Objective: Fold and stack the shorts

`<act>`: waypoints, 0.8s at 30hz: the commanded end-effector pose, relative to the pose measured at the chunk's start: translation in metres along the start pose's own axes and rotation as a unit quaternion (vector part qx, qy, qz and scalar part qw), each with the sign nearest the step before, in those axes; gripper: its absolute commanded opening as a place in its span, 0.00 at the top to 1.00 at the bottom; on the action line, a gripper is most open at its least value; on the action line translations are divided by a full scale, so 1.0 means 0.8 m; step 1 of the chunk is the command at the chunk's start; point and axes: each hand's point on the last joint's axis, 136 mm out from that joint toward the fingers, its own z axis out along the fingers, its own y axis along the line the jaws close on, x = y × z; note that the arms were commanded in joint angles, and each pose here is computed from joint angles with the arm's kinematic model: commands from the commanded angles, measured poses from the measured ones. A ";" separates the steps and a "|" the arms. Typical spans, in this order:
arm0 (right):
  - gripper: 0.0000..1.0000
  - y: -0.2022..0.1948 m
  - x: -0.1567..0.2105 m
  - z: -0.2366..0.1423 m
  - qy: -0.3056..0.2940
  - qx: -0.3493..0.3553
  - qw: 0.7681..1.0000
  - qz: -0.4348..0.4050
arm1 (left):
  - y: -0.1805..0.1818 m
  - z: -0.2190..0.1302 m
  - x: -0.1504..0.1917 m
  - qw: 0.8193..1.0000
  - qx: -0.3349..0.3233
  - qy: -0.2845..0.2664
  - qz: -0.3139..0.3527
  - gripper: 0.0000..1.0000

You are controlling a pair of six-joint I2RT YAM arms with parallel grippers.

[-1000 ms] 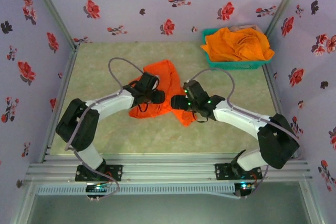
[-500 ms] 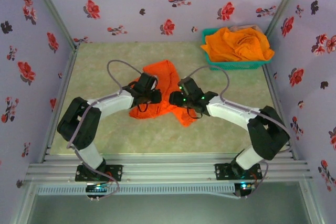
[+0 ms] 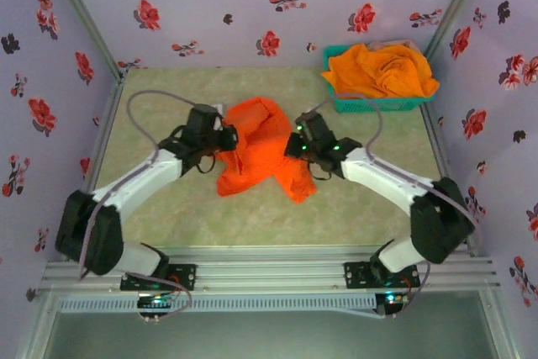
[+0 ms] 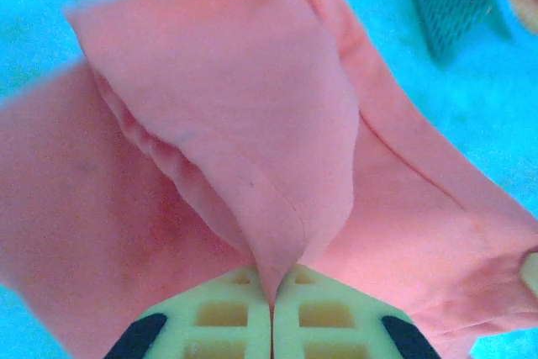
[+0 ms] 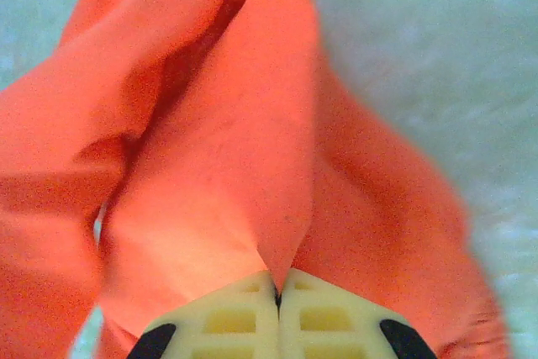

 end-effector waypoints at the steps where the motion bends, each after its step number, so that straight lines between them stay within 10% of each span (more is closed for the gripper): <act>1: 1.00 -0.004 -0.086 -0.093 -0.093 0.014 0.995 -0.027 | 0.030 -0.040 -0.021 0.999 -0.025 -0.026 -0.005 1.00; 12: 1.00 0.089 -0.255 -0.238 -0.218 -0.029 0.967 -0.127 | 0.062 -0.108 -0.010 0.997 -0.041 -0.049 -0.043 1.00; 18: 1.00 0.173 -0.283 -0.143 -0.146 -0.116 0.972 -0.144 | 0.084 -0.117 0.036 0.994 -0.048 -0.045 -0.086 1.00; 24: 1.00 0.293 -0.201 -0.037 -0.051 -0.212 0.953 -0.212 | 0.139 -0.123 0.063 0.983 -0.145 -0.048 -0.102 1.00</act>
